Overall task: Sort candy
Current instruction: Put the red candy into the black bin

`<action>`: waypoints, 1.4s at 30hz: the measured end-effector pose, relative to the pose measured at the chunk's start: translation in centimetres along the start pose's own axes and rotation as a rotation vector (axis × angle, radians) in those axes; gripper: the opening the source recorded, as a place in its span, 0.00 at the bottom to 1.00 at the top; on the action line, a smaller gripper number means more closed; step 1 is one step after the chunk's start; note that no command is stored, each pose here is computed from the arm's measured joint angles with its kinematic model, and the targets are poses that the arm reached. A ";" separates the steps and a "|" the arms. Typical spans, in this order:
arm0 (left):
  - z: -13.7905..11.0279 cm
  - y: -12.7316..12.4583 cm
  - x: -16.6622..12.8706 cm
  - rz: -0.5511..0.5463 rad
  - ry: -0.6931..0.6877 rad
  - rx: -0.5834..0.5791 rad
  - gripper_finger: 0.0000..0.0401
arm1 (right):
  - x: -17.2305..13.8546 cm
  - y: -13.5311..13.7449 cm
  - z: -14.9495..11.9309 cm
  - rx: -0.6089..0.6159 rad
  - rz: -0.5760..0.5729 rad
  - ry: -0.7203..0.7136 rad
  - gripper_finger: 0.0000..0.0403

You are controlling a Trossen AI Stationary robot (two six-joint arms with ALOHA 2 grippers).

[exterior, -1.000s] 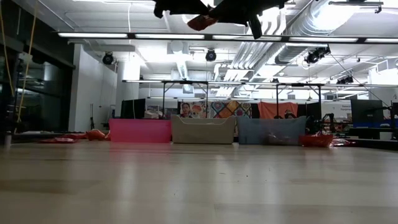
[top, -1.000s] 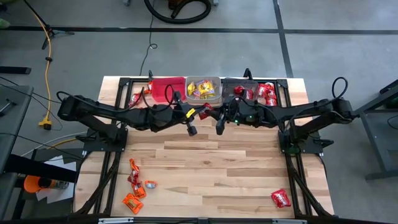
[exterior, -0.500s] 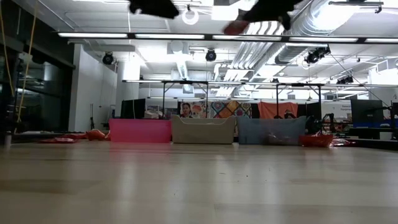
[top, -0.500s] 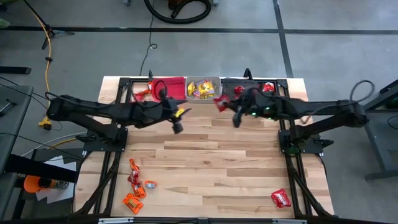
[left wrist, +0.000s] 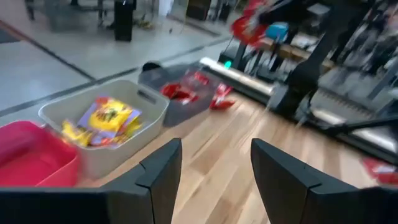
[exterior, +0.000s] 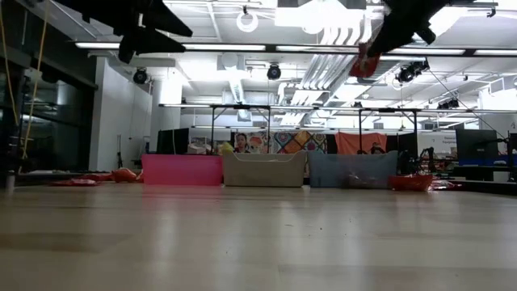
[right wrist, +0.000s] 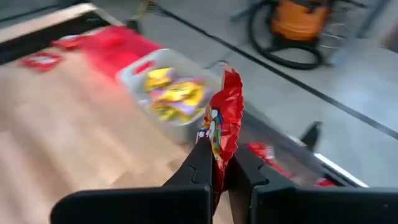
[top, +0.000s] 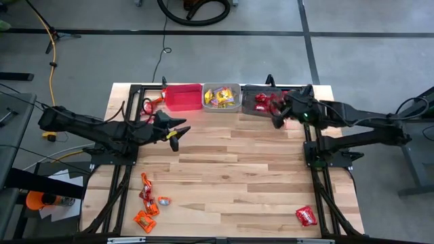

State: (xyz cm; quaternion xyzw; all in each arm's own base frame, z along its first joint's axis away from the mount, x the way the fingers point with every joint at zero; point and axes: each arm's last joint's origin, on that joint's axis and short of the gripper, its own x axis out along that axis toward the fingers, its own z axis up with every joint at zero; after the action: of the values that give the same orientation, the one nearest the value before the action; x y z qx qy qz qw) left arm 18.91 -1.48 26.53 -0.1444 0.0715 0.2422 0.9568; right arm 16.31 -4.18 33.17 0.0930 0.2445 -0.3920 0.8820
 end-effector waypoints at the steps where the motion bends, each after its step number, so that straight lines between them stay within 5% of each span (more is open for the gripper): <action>1: 0.0 0.0 0.0 -0.003 -0.018 -0.007 0.45 | 0.7 -0.3 0.2 0.012 -0.028 0.008 0.01; 11: 1.6 -0.8 0.2 -0.035 -0.154 -0.024 0.45 | 12.2 -6.0 -0.2 0.152 -0.152 0.324 0.03; 18: 1.9 -0.8 0.1 -0.043 -0.175 -0.041 0.45 | 16.4 -7.2 -1.9 0.236 -0.046 0.470 0.19; 28: 2.0 -0.6 0.3 -0.026 -0.179 -0.042 0.45 | 13.1 -7.0 -0.4 0.243 0.023 0.387 0.51; 35: 2.0 -0.5 0.3 -0.024 -0.179 -0.042 0.45 | 6.9 -6.6 -0.8 0.248 0.120 0.447 0.54; 42: 2.0 -0.5 0.3 -0.022 -0.179 -0.042 0.45 | 3.4 -6.1 -3.8 0.277 -0.034 0.558 0.54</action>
State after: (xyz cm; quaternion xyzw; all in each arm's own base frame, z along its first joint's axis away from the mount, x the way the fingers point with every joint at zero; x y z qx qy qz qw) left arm 19.57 -1.16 28.46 -0.1428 -0.0209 0.2452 0.9587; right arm 12.37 -9.18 28.31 0.3120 0.4231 -0.3957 0.7530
